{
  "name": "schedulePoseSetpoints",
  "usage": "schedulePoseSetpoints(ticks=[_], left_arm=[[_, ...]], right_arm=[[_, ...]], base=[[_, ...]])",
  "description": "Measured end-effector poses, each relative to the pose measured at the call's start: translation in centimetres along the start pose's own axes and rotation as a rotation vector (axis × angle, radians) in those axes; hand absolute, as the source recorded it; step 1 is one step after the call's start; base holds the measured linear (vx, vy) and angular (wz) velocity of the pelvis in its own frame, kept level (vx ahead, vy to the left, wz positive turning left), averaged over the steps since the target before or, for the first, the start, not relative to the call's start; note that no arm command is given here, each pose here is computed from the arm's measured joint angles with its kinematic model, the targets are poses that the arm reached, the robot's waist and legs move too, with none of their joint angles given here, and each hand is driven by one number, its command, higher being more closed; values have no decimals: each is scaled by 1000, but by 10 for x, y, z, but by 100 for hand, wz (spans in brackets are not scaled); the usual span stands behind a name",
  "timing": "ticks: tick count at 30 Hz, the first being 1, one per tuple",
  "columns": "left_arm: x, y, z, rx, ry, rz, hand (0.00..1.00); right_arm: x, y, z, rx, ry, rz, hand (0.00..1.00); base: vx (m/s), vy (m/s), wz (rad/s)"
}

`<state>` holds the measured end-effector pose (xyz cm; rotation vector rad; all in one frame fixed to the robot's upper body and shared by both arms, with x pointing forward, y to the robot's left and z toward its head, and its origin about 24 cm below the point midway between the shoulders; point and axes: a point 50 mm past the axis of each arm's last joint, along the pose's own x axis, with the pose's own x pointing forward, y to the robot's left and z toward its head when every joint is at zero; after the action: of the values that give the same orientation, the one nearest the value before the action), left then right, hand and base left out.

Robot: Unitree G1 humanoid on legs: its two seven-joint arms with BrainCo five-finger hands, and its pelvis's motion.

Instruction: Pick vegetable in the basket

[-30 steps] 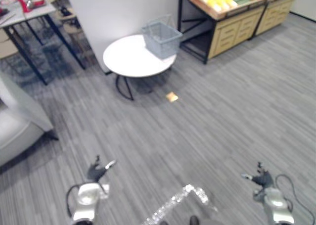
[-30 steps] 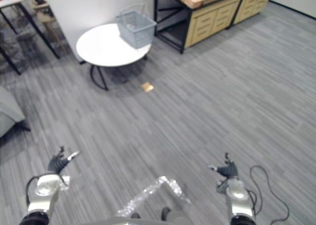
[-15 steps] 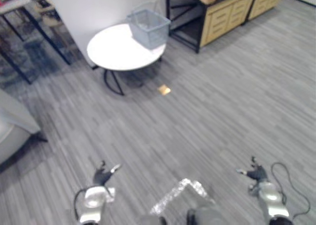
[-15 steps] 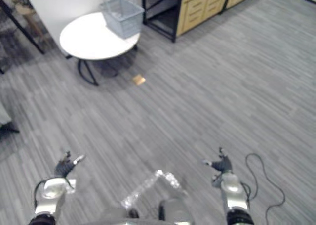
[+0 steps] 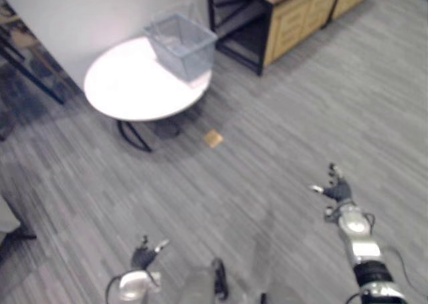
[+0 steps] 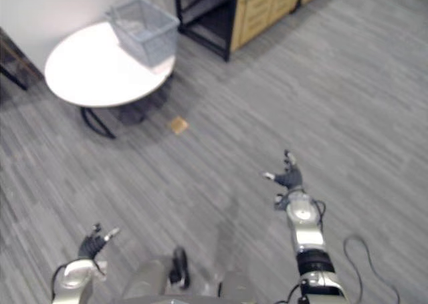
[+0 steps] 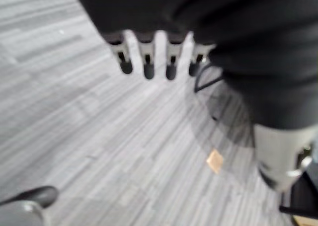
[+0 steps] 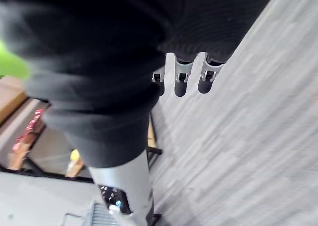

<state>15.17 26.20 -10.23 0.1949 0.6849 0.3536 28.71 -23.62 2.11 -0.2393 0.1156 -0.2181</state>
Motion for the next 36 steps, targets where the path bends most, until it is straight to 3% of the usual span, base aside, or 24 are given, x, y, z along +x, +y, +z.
schedulePoseSetpoints(ticks=[7, 17, 22, 28, 36], left_arm=[[12, -23, 27, 7, -74, -63, 0], [-13, -43, -23, -80, 94, -89, 0], [-19, -52, -33, -80, 130, -114, 0], [-21, -39, -49, 21, 194, -115, 0], [-8, -38, -27, 93, 107, -165, 0]], right_arm=[[19, -20, 72, -92, -266, -155, 0], [37, -2, 160, -331, -537, -226, 0], [43, -32, 162, -455, -520, -280, 0], [50, -22, 146, -507, -454, -228, 0], [68, -36, 191, -569, -507, -278, 0]], base=[[765, -228, 107], [643, -374, 63], [450, -23, 57], [417, -11, 73], [266, -239, 67]])
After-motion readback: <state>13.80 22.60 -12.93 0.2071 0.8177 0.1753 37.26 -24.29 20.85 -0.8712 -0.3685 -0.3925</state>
